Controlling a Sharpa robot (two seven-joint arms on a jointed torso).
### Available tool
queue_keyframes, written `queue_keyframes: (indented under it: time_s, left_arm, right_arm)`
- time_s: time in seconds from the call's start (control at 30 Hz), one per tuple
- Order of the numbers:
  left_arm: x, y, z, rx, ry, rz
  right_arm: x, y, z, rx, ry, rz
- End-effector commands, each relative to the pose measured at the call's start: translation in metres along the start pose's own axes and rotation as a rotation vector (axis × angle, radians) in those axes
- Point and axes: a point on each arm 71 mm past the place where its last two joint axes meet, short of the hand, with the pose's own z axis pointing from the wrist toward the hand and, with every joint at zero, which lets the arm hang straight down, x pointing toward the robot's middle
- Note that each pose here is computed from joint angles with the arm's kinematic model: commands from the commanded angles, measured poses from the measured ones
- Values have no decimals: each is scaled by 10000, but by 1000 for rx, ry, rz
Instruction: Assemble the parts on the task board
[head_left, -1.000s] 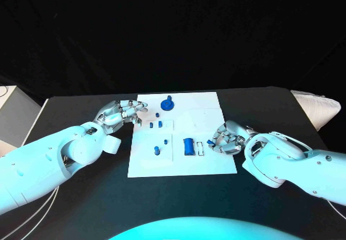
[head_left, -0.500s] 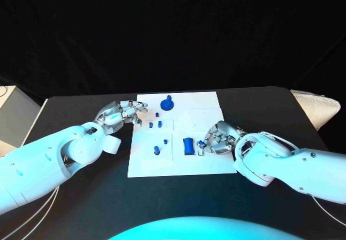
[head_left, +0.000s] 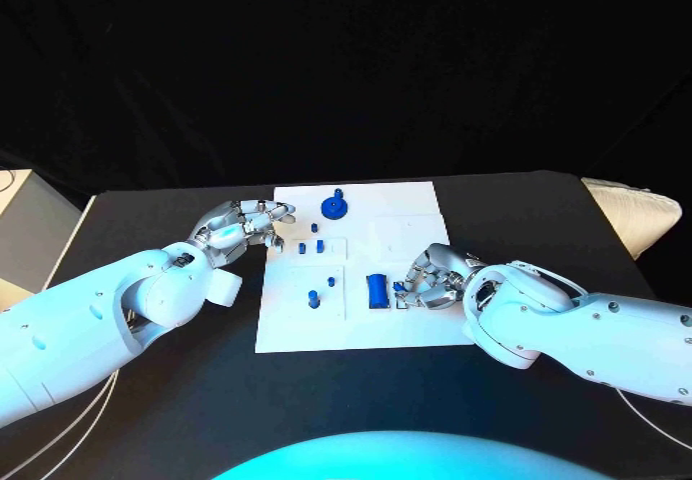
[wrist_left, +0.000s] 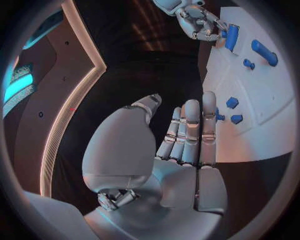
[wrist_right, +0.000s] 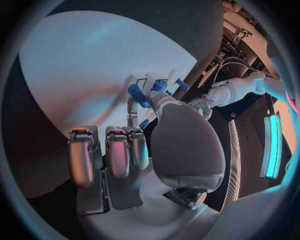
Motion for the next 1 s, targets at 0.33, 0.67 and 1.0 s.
queue_keyframes:
  time_s: [0.33,0.67,1.0]
  left_arm:
    - [16,-3,-4,3,14,-4]
    - [13,-2,-6,1,14,-2]
    - [11,0,-5,-1,15,3]
  right_arm:
    - [13,-28,53,7,2,-79]
    - [18,-23,70,7,3,-92]
    - [31,12,58,-2,5,-76]
